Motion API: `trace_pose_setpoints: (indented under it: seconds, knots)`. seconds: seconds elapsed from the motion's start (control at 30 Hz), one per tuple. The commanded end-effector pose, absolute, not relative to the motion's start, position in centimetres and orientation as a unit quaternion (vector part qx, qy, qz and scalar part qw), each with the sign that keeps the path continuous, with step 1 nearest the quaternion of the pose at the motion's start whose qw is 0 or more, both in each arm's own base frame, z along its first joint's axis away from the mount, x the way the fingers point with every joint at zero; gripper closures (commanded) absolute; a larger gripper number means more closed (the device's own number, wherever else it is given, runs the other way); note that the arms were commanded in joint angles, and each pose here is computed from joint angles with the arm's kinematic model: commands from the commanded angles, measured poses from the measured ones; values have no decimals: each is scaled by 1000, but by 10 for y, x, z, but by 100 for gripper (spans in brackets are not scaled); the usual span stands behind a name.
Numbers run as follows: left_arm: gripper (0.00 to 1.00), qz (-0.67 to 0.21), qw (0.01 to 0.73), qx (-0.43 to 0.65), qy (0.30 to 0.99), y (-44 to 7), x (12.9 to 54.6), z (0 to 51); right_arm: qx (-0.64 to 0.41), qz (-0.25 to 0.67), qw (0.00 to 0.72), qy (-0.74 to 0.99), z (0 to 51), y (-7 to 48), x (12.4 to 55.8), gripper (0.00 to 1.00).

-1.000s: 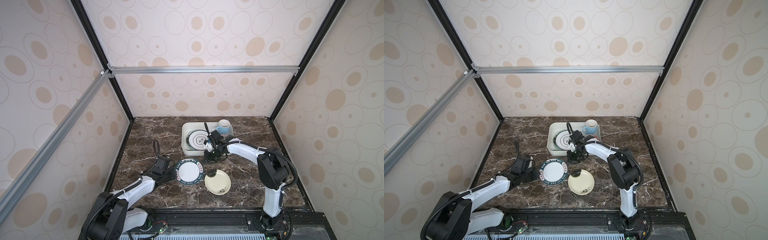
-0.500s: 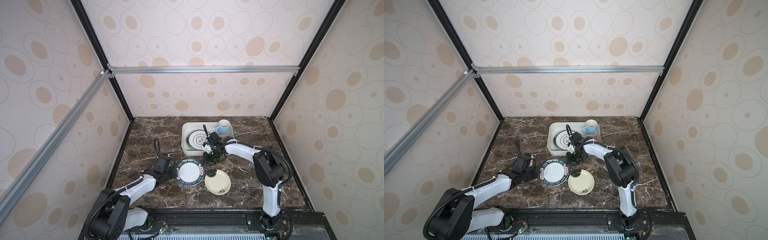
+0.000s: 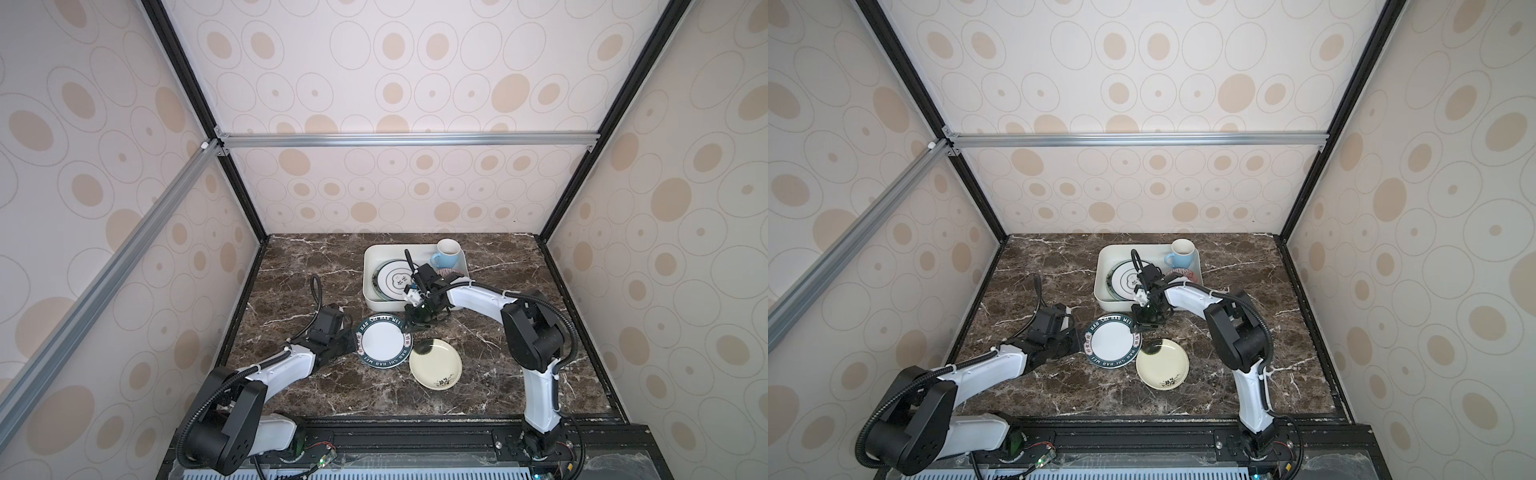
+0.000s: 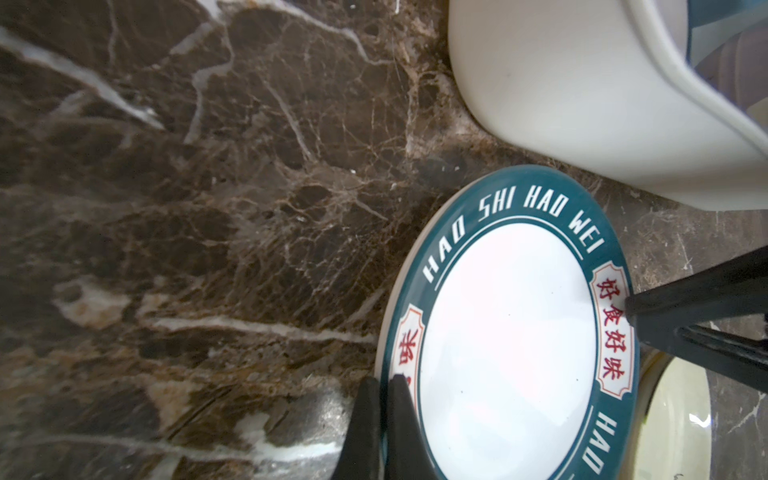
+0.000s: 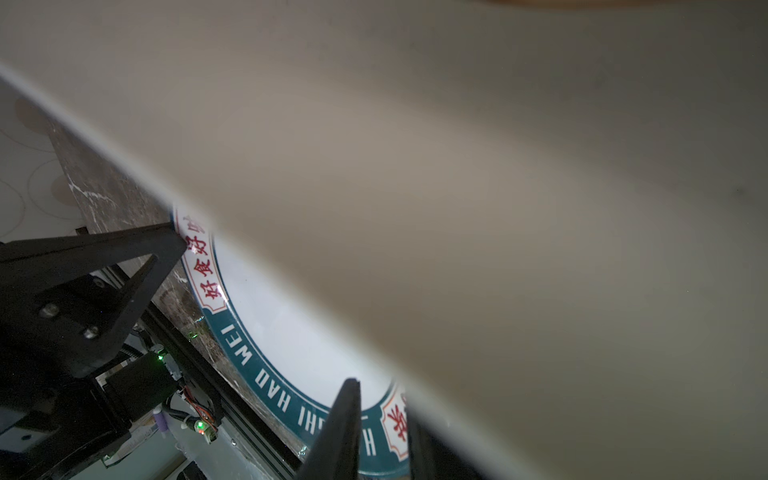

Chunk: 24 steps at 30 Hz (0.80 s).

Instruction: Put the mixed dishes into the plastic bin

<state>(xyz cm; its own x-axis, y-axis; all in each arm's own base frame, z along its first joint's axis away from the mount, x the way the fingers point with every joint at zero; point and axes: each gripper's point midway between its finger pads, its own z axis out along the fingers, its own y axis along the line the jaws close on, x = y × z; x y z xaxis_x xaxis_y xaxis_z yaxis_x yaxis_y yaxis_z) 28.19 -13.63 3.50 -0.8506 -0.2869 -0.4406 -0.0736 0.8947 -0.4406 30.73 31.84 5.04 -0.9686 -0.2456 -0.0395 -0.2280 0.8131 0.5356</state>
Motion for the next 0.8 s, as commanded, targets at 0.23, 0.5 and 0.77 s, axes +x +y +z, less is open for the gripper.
trace_pose_setpoints:
  seconds: [0.23, 0.5, 0.77]
  knots:
    - [100, -178, 222, -89, 955, -129, 267, 15, 122, -253, -1, -960, 63, 303, 313, 77]
    - [100, -179, 221, -90, 955, -128, 264, 13, 114, -249, -6, -962, 62, 294, 312, 77]
    - [100, -180, 225, -92, 953, -128, 264, 15, 112, -263, 11, -958, 56, 299, 309, 77]
